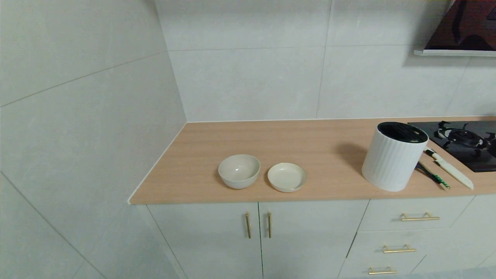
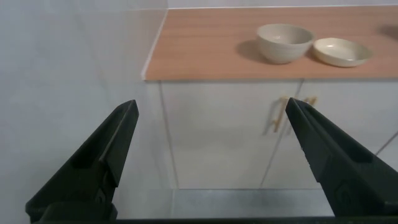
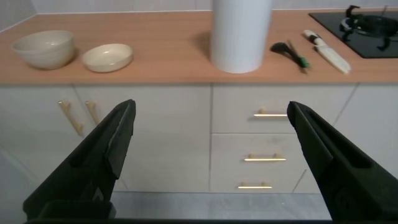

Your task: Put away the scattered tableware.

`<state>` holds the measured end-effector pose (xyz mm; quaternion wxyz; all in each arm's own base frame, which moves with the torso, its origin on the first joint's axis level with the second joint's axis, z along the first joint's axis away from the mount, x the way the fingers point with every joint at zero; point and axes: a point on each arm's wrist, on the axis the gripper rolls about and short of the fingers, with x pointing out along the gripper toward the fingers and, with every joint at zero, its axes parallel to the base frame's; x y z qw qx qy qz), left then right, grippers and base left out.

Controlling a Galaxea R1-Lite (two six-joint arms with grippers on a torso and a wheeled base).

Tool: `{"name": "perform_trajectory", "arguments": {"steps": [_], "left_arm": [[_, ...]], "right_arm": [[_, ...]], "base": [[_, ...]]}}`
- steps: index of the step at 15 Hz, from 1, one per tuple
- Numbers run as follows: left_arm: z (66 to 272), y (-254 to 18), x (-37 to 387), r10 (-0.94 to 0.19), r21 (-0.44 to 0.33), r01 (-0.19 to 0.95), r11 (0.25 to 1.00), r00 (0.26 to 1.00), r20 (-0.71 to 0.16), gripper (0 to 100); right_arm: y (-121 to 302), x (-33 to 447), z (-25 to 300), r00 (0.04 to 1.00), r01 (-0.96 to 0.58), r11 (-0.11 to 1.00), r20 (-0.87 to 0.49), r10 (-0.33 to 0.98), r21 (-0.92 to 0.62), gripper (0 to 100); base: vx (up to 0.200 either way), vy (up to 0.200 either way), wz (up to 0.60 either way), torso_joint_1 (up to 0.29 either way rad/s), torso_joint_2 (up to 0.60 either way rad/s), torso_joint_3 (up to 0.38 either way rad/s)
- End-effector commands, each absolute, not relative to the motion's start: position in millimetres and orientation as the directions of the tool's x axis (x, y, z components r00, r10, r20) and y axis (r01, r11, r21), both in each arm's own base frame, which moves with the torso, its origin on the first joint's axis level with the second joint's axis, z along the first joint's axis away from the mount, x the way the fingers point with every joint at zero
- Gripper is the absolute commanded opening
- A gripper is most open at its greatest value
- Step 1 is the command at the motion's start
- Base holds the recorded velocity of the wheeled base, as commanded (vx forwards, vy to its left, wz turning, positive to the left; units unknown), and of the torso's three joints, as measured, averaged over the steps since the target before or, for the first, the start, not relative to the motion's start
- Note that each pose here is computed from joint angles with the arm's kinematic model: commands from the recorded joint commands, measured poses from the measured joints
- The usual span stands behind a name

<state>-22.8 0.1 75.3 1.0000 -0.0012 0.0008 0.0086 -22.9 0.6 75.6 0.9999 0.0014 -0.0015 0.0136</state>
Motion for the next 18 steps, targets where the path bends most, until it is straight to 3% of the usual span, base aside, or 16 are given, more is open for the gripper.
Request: {"name": "perform_trajectory", "arguments": {"steps": [1,18], "left_arm": [[75.3,0.1,-22.8,0.018,-0.002,-0.018,1.000,1.000,-0.002,100],[75.3,0.1,-22.8,0.018,0.000,-0.018,1.000,1.000,-0.002,100]], "right_arm": [[0.6,-22.8,75.8,1.000,-0.028,1.000,0.003,0.028,0.003,100],[0.6,-22.8,75.6,1.000,-0.028,1.000,0.002,0.028,0.003,100]], "base": [[0.000,0.000,0.00,0.000,0.00,0.000],[0.000,0.000,0.00,0.000,0.00,0.000]]}}
